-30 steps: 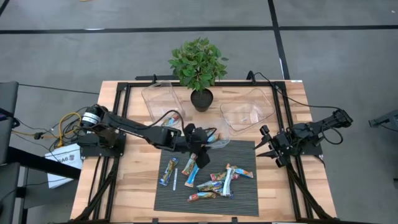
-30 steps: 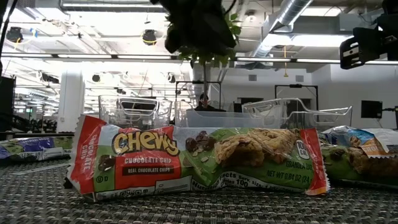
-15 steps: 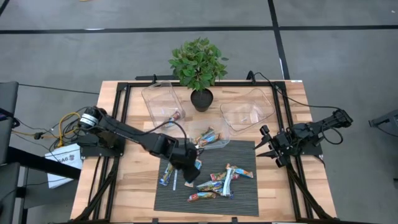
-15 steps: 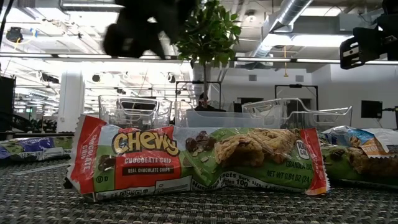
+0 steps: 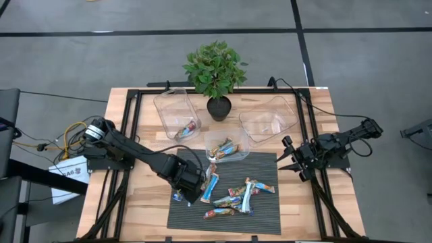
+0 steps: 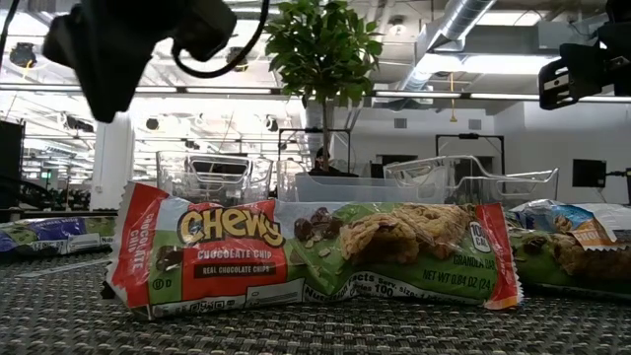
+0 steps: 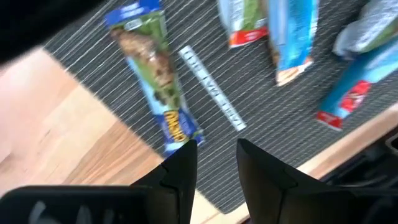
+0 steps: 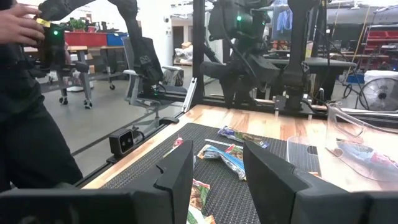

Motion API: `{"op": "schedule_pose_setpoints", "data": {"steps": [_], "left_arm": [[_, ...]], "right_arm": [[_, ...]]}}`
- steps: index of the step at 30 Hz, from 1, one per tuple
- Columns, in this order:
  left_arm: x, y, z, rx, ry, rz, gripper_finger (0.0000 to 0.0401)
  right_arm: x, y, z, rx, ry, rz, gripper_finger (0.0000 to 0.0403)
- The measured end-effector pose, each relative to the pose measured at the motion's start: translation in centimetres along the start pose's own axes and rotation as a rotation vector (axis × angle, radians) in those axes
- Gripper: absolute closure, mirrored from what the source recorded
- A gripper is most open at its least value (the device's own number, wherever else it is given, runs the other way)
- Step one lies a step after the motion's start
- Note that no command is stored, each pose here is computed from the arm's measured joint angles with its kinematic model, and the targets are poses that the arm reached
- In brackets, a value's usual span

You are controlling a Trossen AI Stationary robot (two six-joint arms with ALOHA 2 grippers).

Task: Pick and place Granola Bars by type
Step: Put the violet granola bar into the right transparent bin

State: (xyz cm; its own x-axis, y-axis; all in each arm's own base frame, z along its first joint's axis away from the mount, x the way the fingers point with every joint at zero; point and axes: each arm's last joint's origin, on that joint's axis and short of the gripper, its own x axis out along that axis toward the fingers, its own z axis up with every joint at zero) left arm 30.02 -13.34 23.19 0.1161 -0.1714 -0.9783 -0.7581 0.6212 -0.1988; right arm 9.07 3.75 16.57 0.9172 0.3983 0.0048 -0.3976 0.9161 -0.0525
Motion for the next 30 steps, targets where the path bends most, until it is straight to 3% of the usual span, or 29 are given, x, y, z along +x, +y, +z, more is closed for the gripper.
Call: {"op": "schedule_pose_setpoints", "data": {"steps": [9, 15, 22, 30], "left_arm": [[1.6, 1.0, -0.2, -0.016, 0.003, 0.048, 0.0266], [3.8, 1.8, 0.0, -0.012, 0.015, 0.023, 0.0205], [5.0, 3.4, 0.8, -0.051, -0.031, 0.087, 0.0142], [6.0, 3.7, 1.2, -0.075, -0.076, 0.051, 0.0131]], "right_arm": [[0.0, 0.0, 0.0, 0.000, 0.000, 0.000, 0.0269], [0.0, 0.0, 0.0, 0.000, 0.000, 0.000, 0.0270], [0.0, 0.0, 0.0, 0.000, 0.001, 0.000, 0.0270], [0.0, 0.0, 0.0, 0.000, 0.000, 0.000, 0.0269]]}}
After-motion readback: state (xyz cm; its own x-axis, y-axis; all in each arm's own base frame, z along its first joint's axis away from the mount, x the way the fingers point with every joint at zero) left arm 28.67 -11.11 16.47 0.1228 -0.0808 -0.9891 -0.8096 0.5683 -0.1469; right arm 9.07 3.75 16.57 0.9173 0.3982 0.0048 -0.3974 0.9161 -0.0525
